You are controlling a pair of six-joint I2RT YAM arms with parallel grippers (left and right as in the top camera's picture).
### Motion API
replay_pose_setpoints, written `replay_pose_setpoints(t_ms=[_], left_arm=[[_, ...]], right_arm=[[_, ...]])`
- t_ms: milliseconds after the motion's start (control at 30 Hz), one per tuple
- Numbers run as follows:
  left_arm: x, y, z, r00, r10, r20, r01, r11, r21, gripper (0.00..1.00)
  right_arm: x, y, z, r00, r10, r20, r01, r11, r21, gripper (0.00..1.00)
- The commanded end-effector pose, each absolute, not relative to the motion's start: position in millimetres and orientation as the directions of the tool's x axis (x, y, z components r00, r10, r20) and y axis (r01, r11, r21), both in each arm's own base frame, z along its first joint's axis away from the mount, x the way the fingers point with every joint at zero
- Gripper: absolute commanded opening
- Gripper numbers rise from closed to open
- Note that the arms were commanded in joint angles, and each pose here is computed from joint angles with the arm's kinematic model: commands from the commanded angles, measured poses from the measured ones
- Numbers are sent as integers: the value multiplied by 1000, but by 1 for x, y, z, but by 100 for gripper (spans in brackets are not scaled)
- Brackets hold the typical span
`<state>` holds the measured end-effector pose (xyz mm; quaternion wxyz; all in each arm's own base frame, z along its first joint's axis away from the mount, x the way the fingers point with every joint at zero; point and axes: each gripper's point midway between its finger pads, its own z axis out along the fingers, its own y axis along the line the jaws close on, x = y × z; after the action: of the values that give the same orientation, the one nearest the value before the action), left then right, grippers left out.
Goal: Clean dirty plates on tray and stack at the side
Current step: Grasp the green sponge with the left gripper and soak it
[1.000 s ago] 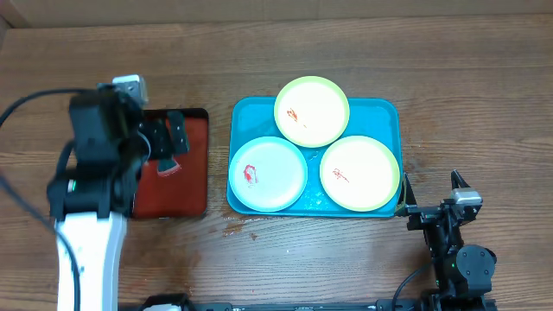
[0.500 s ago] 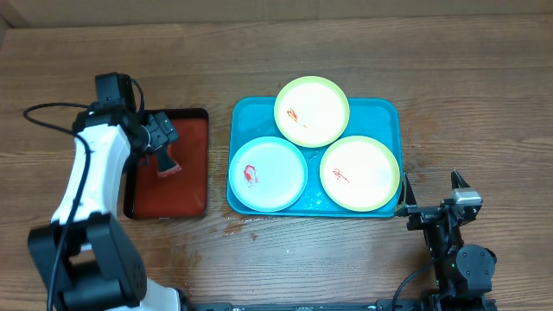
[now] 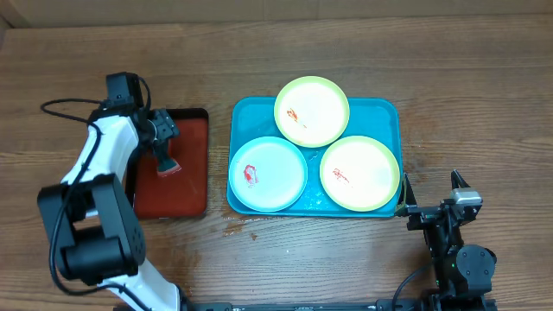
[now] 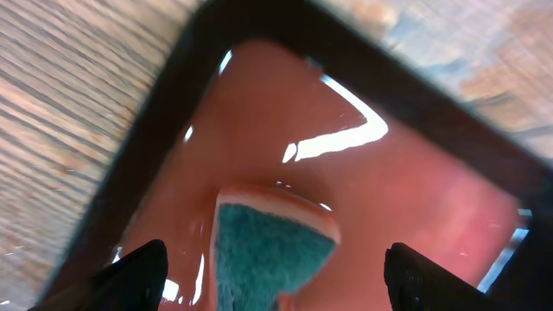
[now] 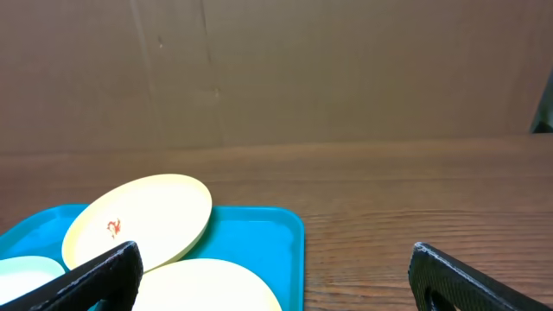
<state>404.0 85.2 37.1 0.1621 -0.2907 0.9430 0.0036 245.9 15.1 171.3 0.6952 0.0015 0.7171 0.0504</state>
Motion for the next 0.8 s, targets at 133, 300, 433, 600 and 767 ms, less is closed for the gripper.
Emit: replay_pose_setpoints(t_ms=[133,300,433,600,767], left_arm=[[410,83,13,-798,-536,-277,-537,840,-79,73],[412,84,6,-797,-536,-278,-537,840,-77,49],[414,85,6,-795,-535,-284,-537,840,-79,4],[413,84,6,-797,-536,-278,-538,840,-77,44],[393,80,1,-817,-540,-202,-542,839,-49,100]], right_arm=[[246,15,170,-28,72,-997,-65,995,73,100],[246,15,170,-28,72,-997,-65,995,73,100],[246,15,170,-28,72,-997,-65,995,73,100],[246,15,170,-28,72,-997,-65,995,73,100],[246,15,170,-28,72,-997,-65,995,73,100]])
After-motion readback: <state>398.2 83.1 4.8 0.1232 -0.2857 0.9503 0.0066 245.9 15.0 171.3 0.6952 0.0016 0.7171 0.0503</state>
